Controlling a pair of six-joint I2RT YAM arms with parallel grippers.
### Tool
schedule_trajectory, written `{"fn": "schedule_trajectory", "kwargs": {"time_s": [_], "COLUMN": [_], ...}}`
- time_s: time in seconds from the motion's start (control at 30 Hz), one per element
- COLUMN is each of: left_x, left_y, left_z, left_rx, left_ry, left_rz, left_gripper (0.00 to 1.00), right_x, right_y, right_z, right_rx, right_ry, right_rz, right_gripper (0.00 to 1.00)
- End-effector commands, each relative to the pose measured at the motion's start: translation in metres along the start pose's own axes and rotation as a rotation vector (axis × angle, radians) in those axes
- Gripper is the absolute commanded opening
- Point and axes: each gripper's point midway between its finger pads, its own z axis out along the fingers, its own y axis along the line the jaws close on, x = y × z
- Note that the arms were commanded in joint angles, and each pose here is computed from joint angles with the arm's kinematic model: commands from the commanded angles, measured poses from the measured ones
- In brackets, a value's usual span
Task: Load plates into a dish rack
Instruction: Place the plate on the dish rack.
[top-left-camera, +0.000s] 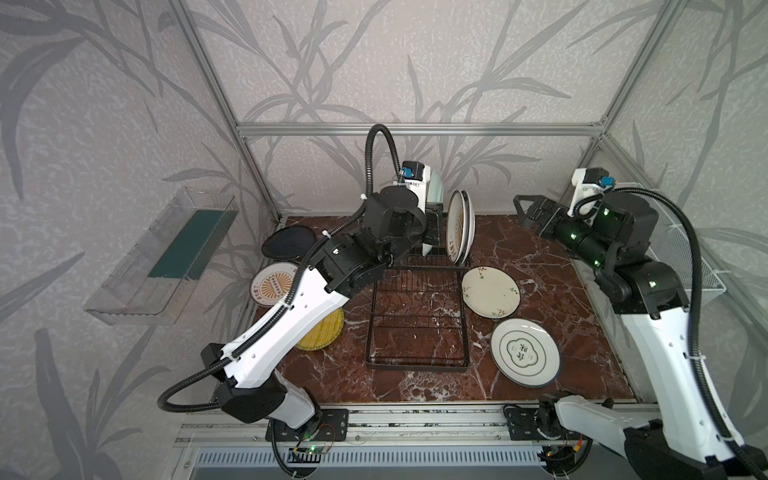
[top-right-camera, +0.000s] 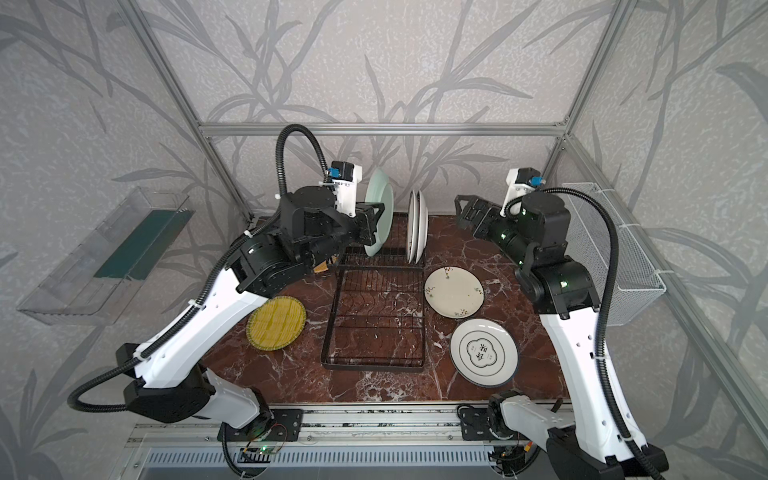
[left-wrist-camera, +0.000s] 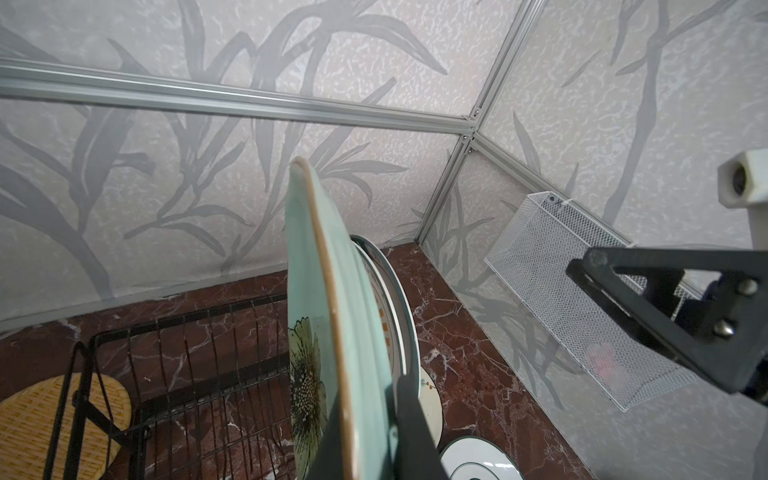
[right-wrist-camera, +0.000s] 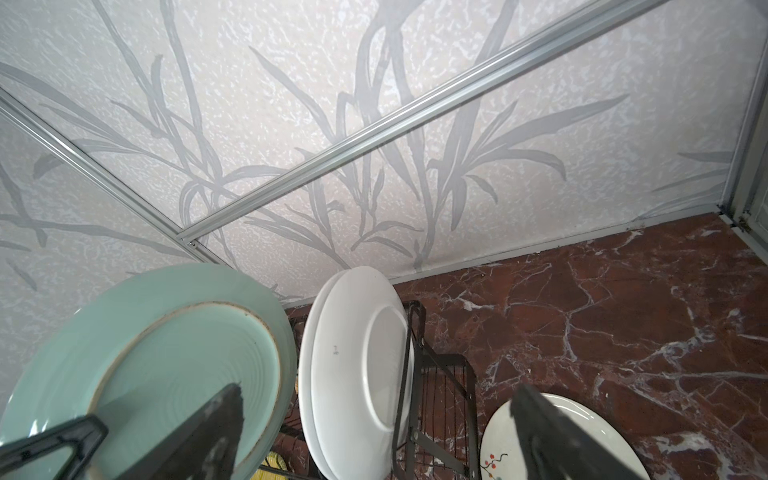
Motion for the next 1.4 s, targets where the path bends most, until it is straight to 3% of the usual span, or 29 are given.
{"fn": "schedule_trajectory", "kwargs": {"time_s": [0.0,0.5,1.37], "left_x": [-0.052,-0.035,-0.011], "left_y": [-0.003,-0.001,0.006], "left_z": [-0.014,0.036,0.074], "left_rx": [0.008,-0.055,-0.132], "left_ry": [-0.165,-0.135,-0.097], "left_rz": [-0.121,-0.188,-0.188], "left_gripper": [0.0,0.0,0.0], "right_x": [0.011,0.065,0.099], "right_y": [-0.004,-0.037,-0.06], "right_z": [0.003,0.002,0.013], "right_rx": [-0.051,-0.039,-0.049], "right_ry": [-0.001,0.082,0.145], "right_rz": [-0.012,0.009,0.086], "right_gripper": [0.99,0.99,0.99]}}
